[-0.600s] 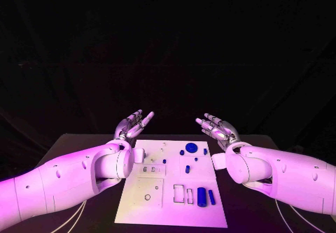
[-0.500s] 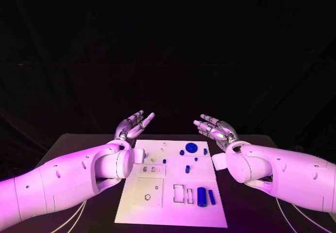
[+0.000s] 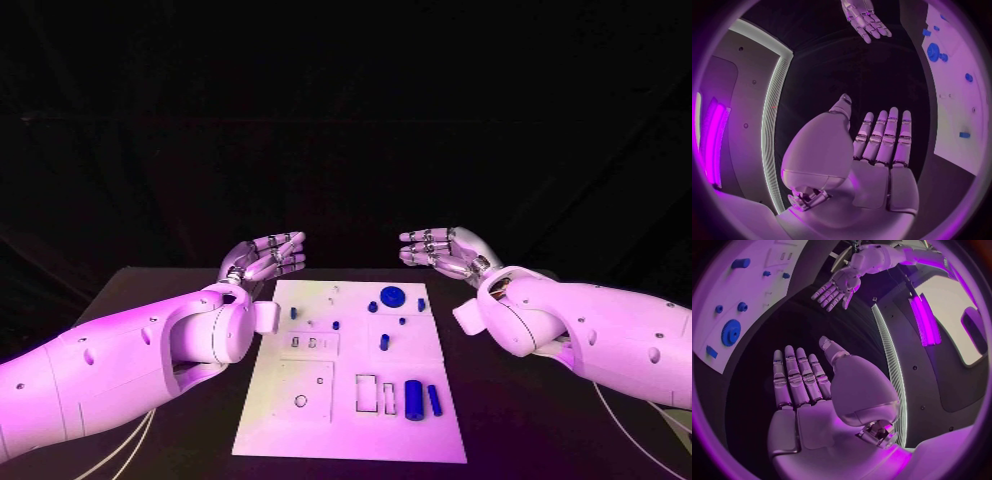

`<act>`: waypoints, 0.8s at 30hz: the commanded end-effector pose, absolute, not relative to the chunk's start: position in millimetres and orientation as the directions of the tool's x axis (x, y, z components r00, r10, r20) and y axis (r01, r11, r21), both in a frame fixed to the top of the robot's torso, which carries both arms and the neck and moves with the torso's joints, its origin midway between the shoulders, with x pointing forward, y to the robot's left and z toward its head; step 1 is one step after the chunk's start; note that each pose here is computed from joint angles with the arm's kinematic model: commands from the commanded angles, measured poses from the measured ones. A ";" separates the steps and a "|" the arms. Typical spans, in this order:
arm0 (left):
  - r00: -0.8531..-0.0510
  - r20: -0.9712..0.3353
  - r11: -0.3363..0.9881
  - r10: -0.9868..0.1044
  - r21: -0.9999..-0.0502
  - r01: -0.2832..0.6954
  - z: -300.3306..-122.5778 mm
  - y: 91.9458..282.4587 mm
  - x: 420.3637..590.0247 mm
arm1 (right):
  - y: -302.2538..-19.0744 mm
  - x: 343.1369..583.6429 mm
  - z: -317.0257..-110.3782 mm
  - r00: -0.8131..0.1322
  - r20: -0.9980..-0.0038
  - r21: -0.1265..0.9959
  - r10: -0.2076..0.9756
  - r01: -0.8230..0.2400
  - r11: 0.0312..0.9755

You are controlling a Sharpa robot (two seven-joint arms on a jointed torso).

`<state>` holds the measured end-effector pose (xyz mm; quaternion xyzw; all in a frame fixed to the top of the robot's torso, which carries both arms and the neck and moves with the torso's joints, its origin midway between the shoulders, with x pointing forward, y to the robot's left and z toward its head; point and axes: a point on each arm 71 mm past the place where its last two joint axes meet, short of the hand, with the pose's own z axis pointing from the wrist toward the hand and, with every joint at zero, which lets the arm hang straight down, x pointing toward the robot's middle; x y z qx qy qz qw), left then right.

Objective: Assemble the parts on the task board

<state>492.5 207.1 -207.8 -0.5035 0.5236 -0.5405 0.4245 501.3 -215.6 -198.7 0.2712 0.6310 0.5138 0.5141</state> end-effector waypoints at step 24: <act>-0.418 0.132 -0.145 -0.899 -0.989 -0.002 -148.8 182.5 456.0 | -193.6 510.6 -155.5 -0.150 -0.961 0.276 0.232 -0.479 0.833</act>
